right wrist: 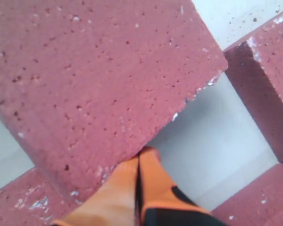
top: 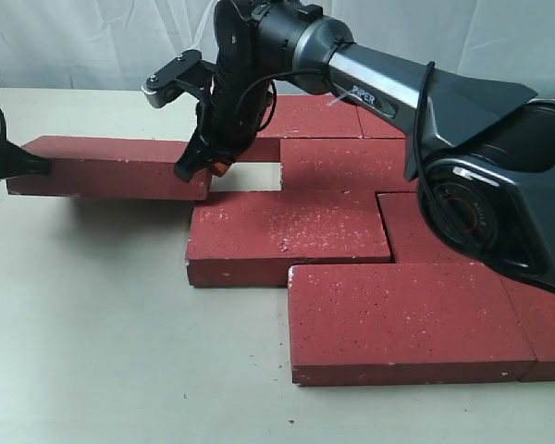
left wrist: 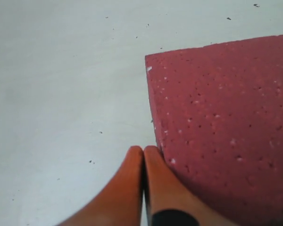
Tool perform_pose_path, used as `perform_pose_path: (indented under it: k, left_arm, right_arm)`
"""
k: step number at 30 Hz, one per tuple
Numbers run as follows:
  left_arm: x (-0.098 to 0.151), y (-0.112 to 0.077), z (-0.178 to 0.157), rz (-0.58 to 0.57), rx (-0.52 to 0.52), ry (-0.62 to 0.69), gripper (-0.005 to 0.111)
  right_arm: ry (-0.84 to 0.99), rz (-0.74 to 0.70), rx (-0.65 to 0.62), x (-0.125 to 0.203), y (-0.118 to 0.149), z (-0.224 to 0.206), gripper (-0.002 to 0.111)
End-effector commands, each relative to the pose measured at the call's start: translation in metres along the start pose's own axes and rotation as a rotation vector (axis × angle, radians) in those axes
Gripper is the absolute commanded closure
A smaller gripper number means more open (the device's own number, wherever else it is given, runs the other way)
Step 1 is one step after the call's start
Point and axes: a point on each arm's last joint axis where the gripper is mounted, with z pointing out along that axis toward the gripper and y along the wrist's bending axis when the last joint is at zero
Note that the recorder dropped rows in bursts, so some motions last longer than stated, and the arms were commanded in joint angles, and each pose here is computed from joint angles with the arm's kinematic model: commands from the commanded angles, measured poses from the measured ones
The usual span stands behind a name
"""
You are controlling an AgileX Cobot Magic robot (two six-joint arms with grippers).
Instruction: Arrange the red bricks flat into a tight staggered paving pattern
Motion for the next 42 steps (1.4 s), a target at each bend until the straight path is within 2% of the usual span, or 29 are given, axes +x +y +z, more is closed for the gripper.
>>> perform_pose_path:
  k: [1, 9, 15, 21, 27, 32, 36, 39, 42]
  left_arm:
    - [0.002, -0.007, -0.003, 0.000, 0.055, 0.018, 0.107]
    - [0.000, -0.002, -0.002, 0.005, 0.000, -0.004, 0.107]
    - [-0.001, 0.002, -0.002, 0.016, -0.040, -0.019, 0.107]
    - [0.001, 0.006, 0.003, 0.015, -0.084, -0.018, 0.107]
    - [0.004, 0.008, 0.005, 0.008, -0.086, -0.009, 0.107]
    - [0.005, 0.011, 0.004, 0.012, -0.095, -0.007, 0.107]
    - [0.004, 0.013, 0.004, 0.027, -0.108, -0.011, 0.107]
    - [0.002, 0.013, 0.002, 0.037, -0.110, -0.021, 0.107]
    - [-0.004, 0.011, -0.009, 0.031, -0.092, -0.047, 0.107]
  right_arm:
    - [-0.146, 0.028, -0.017, -0.017, 0.010, -0.003, 0.109]
    - [-0.265, 0.049, 0.003, -0.028, 0.008, -0.009, 0.109]
    - [-0.196, 0.031, 0.013, -0.020, 0.007, 0.009, 0.109]
    - [-0.028, -0.074, 0.164, -0.005, -0.008, 0.012, 0.109]
    - [0.072, -0.076, 0.271, 0.004, -0.017, 0.008, 0.109]
    - [0.119, -0.071, 0.265, 0.008, -0.017, 0.004, 0.109]
    - [0.154, -0.067, 0.263, 0.009, -0.018, -0.016, 0.109]
    - [0.108, -0.043, 0.249, 0.010, -0.031, -0.034, 0.109]
    - [-0.012, 0.062, 0.147, 0.012, -0.050, -0.045, 0.109]
